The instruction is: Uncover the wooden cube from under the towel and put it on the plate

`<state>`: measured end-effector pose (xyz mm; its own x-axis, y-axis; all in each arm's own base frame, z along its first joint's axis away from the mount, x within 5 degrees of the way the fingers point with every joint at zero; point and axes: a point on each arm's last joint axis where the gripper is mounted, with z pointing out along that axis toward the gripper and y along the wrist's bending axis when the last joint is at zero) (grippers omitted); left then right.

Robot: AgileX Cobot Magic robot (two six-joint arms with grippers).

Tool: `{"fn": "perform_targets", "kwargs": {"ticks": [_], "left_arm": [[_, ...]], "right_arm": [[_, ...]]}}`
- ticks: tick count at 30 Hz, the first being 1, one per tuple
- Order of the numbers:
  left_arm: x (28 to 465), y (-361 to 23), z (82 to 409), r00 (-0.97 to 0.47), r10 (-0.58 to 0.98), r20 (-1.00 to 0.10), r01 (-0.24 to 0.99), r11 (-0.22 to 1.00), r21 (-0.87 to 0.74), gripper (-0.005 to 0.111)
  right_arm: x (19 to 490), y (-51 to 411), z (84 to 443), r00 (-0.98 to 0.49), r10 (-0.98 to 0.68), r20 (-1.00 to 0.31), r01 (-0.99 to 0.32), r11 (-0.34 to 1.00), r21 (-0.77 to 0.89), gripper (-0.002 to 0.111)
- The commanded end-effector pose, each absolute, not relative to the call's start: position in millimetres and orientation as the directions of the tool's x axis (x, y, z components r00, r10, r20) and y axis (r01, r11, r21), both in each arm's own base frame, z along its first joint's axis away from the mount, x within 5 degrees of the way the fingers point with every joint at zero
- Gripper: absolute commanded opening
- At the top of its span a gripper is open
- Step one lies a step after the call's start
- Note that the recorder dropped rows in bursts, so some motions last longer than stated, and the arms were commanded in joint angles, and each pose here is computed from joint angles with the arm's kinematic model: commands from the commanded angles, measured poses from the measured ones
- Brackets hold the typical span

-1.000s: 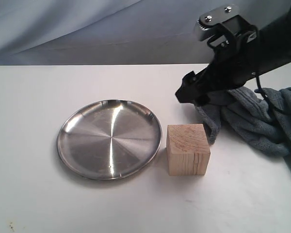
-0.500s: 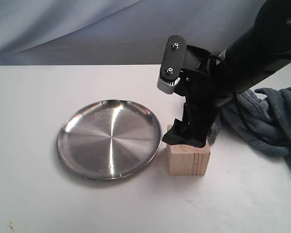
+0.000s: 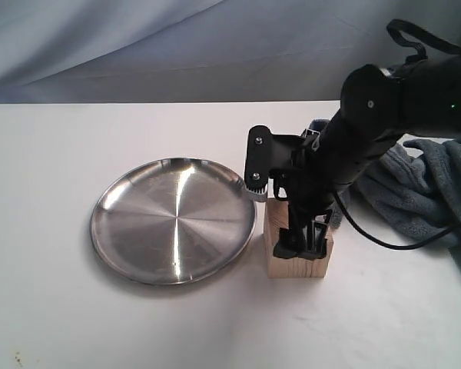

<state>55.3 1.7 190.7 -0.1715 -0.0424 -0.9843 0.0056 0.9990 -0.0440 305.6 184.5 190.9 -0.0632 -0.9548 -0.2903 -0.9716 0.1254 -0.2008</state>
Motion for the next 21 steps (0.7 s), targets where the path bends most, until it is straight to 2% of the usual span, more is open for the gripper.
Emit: {"fn": "perform_targets", "kwargs": {"ticks": [1,7,21], "left_arm": [[55,1,191,-0.163,-0.048,-0.986,0.007,0.999,-0.050,0.000],[55,1,191,-0.163,-0.047,-0.986,0.007,0.999,-0.049,0.000],[55,1,191,-0.163,-0.050,-0.985,0.007,0.999,-0.052,0.000]], "right_arm": [[313,183,189,-0.020,-0.965,-0.261,-0.958,0.093,-0.271,0.105],[319,185,158,-0.032,-0.975,-0.219,-0.971,0.082,-0.223,0.105],[321,186,135,-0.057,-0.980,-0.191,-0.981,0.091,-0.171,0.105]]}}
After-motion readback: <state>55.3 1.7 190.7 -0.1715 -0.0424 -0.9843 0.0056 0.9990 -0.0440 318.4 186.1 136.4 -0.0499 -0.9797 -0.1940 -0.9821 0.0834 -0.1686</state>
